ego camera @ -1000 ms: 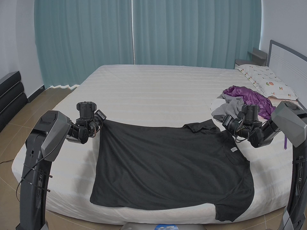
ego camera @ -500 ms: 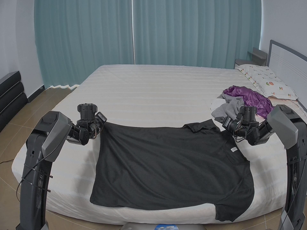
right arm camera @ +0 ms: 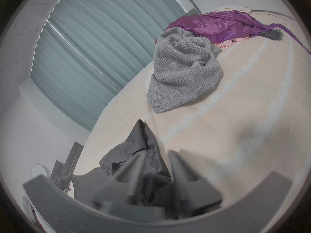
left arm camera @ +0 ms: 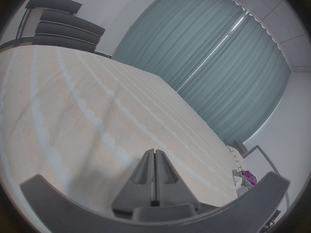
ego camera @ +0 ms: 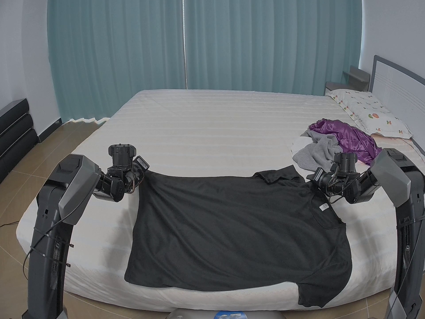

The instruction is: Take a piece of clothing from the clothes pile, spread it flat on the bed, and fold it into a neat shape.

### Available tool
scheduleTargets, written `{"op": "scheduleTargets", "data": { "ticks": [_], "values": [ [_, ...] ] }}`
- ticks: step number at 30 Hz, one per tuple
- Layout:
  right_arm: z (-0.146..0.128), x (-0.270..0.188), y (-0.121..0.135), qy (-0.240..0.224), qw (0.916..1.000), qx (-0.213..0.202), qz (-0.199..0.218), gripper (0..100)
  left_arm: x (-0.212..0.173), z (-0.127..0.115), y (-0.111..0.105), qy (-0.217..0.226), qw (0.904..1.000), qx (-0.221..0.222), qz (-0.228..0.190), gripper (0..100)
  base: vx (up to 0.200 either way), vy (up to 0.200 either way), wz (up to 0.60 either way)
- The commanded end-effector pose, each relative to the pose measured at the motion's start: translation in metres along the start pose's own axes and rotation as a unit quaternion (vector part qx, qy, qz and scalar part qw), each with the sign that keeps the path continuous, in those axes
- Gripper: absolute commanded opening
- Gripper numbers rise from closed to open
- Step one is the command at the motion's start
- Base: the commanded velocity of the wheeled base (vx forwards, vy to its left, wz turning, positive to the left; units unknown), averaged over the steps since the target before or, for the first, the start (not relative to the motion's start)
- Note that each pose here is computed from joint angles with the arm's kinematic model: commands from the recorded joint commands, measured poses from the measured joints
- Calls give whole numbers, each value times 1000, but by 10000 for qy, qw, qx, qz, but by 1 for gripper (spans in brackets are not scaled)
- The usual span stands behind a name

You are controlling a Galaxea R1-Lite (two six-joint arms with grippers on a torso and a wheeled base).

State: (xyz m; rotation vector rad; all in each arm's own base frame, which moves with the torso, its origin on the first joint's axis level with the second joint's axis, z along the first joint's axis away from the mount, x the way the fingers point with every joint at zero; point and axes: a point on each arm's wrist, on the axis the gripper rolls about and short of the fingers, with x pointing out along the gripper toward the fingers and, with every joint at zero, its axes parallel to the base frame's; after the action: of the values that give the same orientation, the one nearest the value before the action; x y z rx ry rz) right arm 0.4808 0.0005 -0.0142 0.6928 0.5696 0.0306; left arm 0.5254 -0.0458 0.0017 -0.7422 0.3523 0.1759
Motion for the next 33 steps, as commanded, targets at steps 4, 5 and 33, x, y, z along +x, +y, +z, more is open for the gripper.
{"op": "scheduleTargets", "data": {
  "ticks": [4, 5, 33],
  "values": [
    [6, -5, -1, -85, 9998, 174, -1, 0, 2, 2, -1, -46, 10000, 18, -46, 0, 0, 0, 0],
    [6, -5, -2, -90, 9998, 186, -6, 0, 2, 2, -1, -41, 10000, 26, -41, 0, 0, 0, 0],
    [43, -16, -4, -1182, 9909, 628, 137, 0, 21, 16, -19, -464, 9978, 180, -446, 0, 0, 0, 0]
  ]
}}
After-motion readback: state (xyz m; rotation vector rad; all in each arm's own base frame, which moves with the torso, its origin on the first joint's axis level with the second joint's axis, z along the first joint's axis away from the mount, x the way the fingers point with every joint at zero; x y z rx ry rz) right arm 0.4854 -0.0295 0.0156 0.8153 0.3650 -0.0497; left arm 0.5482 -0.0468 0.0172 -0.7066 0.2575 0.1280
